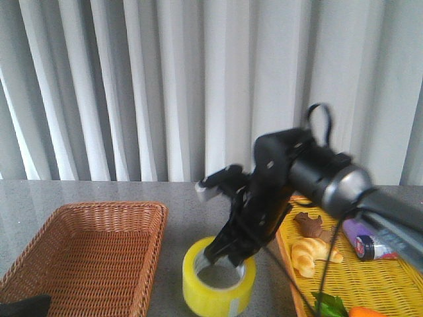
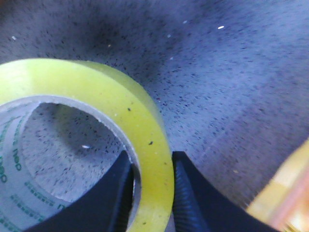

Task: Transfer tape with both arms
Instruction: 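Lift the tape roll with the right gripper and set it on the table between baskets, then open the right gripper and withdraw it from the tape roll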

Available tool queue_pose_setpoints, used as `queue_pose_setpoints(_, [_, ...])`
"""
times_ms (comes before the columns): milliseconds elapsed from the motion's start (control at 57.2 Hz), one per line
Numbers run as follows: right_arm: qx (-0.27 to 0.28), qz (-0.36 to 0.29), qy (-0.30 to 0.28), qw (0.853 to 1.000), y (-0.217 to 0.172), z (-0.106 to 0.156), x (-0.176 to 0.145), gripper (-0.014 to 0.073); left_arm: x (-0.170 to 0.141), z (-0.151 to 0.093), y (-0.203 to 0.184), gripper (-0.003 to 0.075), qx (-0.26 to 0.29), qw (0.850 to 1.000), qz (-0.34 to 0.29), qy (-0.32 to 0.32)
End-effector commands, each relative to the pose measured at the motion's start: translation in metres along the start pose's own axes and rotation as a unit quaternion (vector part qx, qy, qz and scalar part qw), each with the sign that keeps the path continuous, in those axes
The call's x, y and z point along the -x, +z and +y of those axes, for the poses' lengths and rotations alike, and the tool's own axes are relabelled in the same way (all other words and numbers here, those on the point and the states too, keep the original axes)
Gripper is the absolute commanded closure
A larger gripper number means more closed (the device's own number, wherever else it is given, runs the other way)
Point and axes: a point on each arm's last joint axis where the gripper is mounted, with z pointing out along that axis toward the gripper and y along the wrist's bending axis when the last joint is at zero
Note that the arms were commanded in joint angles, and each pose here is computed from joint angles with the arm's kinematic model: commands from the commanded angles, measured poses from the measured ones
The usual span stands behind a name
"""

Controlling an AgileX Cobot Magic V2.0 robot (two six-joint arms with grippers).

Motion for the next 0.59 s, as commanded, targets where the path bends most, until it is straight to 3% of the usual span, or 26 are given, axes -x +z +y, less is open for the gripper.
queue_pose_setpoints(0, [-0.042, -0.061, -0.003, 0.997, -0.022, -0.002, 0.011, 0.0436, 0.016, 0.000, -0.006, 0.0144, 0.001, 0.999, -0.050, -0.004])
queue_pose_setpoints(210, [-0.051, -0.056, 0.009, 0.997, 0.001, -0.005, 0.015, 0.0403, 0.016, 0.000, -0.006, 0.0144, 0.001, 0.999, -0.050, -0.004])
queue_pose_setpoints(350, [-0.049, -0.078, 0.010, 0.996, -0.002, -0.004, 0.019, 0.0298, 0.016, 0.000, -0.006, 0.0144, 0.001, 0.999, -0.050, -0.004])
queue_pose_setpoints(577, [-0.039, -0.114, 0.033, 0.992, -0.043, -0.004, 0.017, 0.0144, 0.016, 0.000, -0.006, 0.0144, 0.001, 0.999, -0.050, -0.004])
